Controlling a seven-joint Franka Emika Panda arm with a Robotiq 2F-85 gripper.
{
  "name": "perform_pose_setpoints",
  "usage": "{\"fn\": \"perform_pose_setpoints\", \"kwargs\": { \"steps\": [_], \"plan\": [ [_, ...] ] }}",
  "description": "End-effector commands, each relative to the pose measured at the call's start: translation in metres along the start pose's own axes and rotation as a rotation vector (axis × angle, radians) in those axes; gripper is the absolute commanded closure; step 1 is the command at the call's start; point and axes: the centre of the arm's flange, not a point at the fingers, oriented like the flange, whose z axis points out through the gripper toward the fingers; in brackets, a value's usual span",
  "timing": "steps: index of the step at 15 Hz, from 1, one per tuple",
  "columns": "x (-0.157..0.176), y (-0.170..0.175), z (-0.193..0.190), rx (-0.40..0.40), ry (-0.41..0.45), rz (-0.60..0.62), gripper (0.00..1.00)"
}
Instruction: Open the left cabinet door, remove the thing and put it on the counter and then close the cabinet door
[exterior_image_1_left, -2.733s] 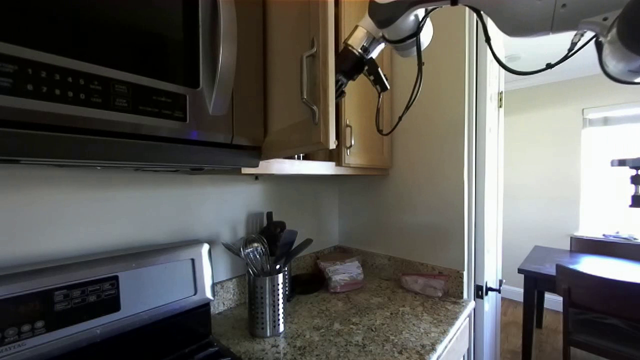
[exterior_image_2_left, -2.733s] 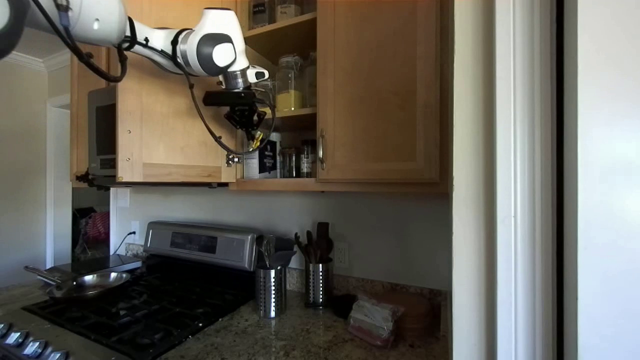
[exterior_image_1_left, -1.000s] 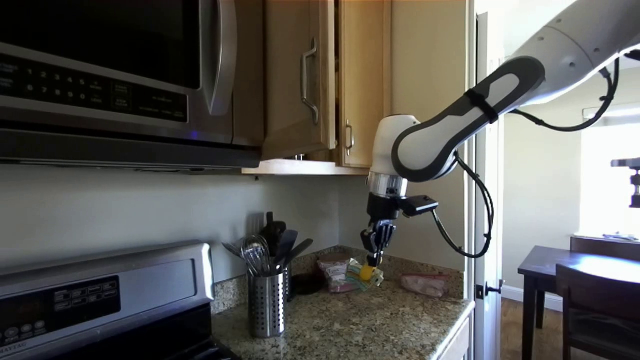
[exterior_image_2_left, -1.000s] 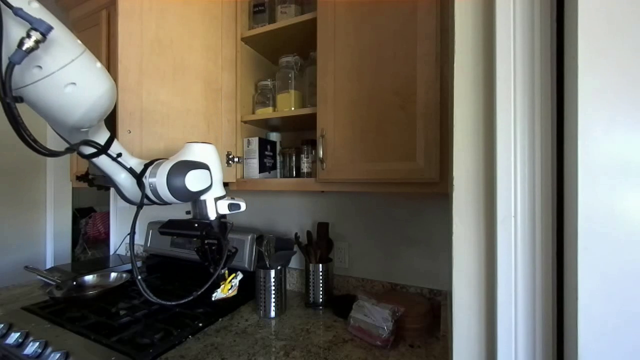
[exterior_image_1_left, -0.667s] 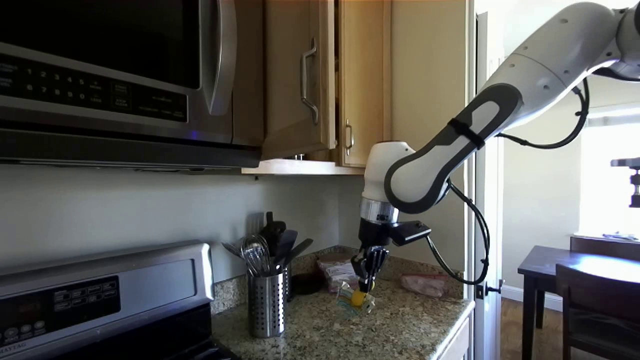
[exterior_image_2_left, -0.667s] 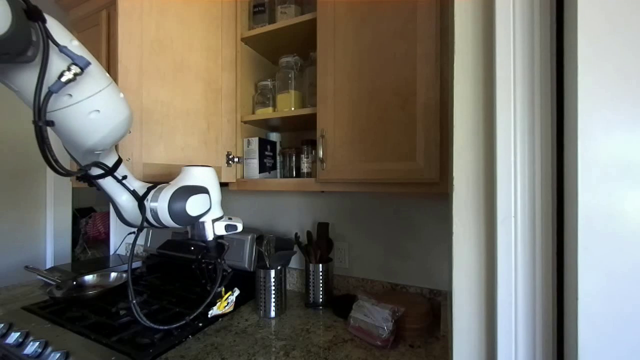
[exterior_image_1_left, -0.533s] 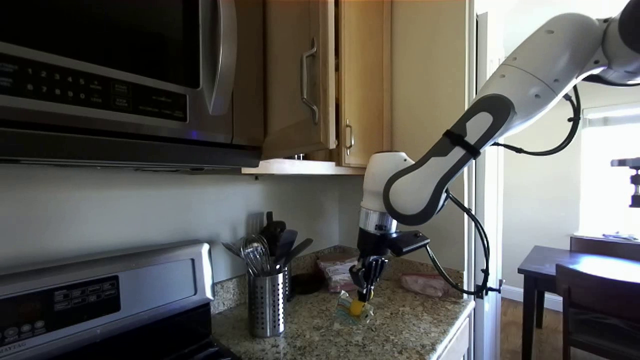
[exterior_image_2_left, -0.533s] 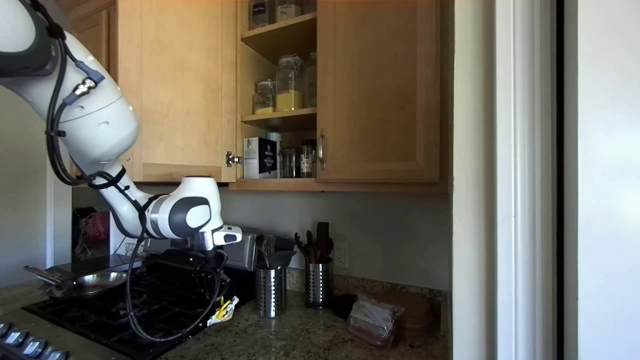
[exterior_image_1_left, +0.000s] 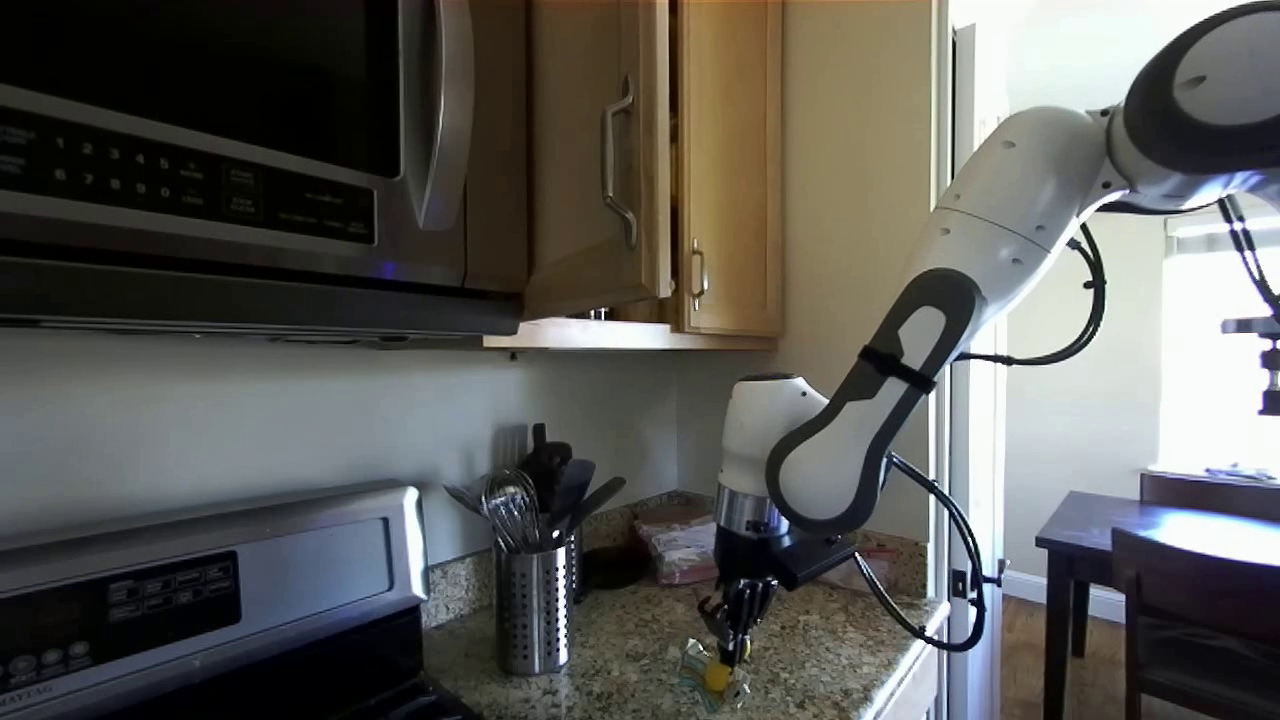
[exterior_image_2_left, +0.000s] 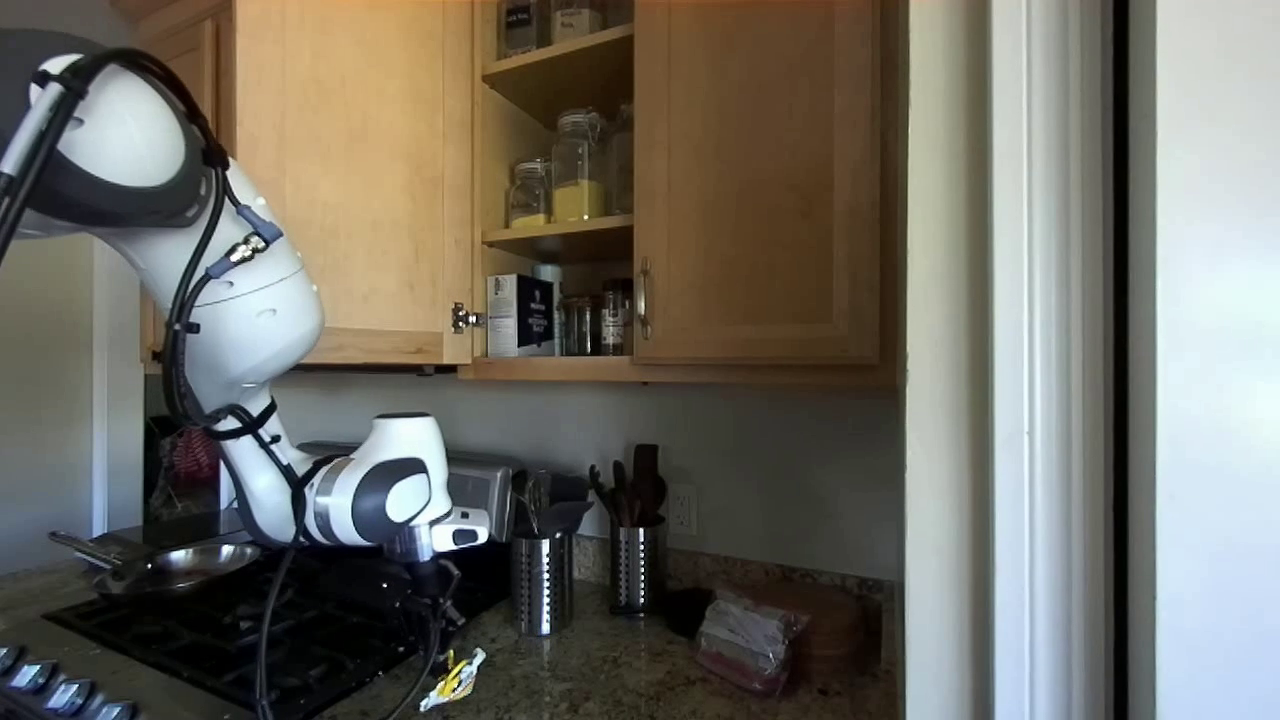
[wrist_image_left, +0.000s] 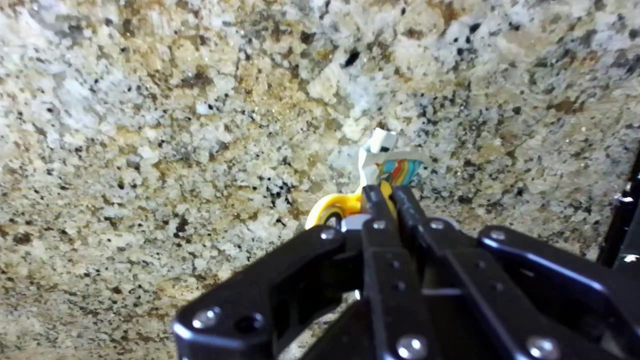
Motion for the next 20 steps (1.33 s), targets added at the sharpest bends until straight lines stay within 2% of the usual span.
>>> {"fn": "perform_pose_setpoints", "kwargs": {
  "steps": [1, 2, 7, 9, 11, 13, 15, 20],
  "plan": [
    [0.001, 0.001, 0.005, -0.036, 0.031, 0.016, 0.67],
    [0.001, 0.001, 0.002, -0.04, 0.036, 0.016, 0.63],
    [0.007, 0.0, -0.026, -0.048, 0.075, 0.001, 0.3],
    [0.007, -0.003, -0.051, -0.039, 0.068, -0.012, 0.17],
    [0.005, -0.005, -0.078, -0.025, 0.022, -0.031, 0.04],
    [0.001, -0.006, -0.11, 0.004, -0.009, -0.048, 0.0],
    [-0.004, -0.011, -0.146, 0.04, -0.013, -0.085, 0.0],
    [-0.015, -0.014, -0.23, 0.086, 0.024, -0.177, 0.0]
  ]
}}
